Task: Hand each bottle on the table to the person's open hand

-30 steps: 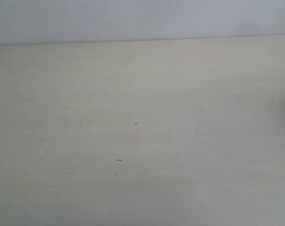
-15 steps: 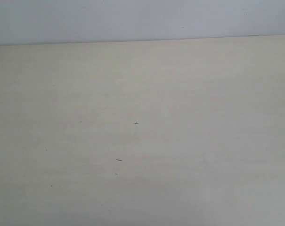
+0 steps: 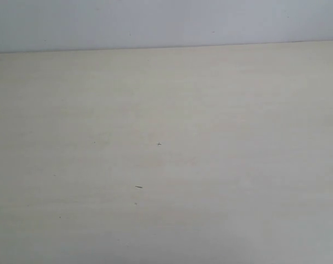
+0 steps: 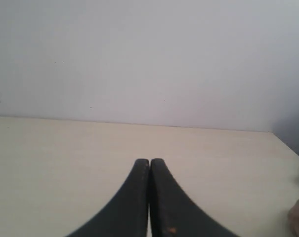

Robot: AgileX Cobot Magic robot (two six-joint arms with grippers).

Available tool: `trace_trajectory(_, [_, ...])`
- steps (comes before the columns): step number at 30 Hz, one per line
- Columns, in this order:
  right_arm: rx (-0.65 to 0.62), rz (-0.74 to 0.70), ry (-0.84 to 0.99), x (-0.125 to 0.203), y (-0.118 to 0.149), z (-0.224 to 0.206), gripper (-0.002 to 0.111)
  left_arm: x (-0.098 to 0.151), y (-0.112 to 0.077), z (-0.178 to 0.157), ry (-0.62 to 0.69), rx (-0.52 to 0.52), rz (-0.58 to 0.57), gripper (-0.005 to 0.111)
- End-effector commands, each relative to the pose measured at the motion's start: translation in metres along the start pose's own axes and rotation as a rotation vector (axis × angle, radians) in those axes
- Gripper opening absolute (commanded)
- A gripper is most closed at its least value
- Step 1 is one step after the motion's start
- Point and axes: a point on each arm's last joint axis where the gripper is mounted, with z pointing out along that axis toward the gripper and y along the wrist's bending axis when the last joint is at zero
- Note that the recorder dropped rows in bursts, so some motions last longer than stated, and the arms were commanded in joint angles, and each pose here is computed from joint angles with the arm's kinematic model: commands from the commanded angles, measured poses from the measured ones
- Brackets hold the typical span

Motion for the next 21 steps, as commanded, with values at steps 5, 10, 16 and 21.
trace_trajectory(5, [0.008, 0.093, -0.005, 0.0008, -0.0004, -0.0003, 0.000, 0.0000, -0.0002, -0.0003, -0.008, 0.007, 0.006, 0.000])
trace_trajectory(10, [0.022, 0.111, 0.050, 0.0059, -0.0015, -0.0004, 0.000, 0.0000, -0.0002, -0.0003, -0.008, 0.007, 0.006, 0.000])
trace_trajectory(16, [0.026, 0.092, 0.053, 0.0062, -0.0019, -0.0005, 0.000, 0.0000, -0.0002, -0.0003, -0.008, 0.007, 0.006, 0.000])
trace_trajectory(21, [0.026, 0.092, 0.051, 0.0060, -0.0019, -0.0004, 0.000, 0.0000, -0.0002, -0.0003, -0.008, 0.007, 0.006, 0.000])
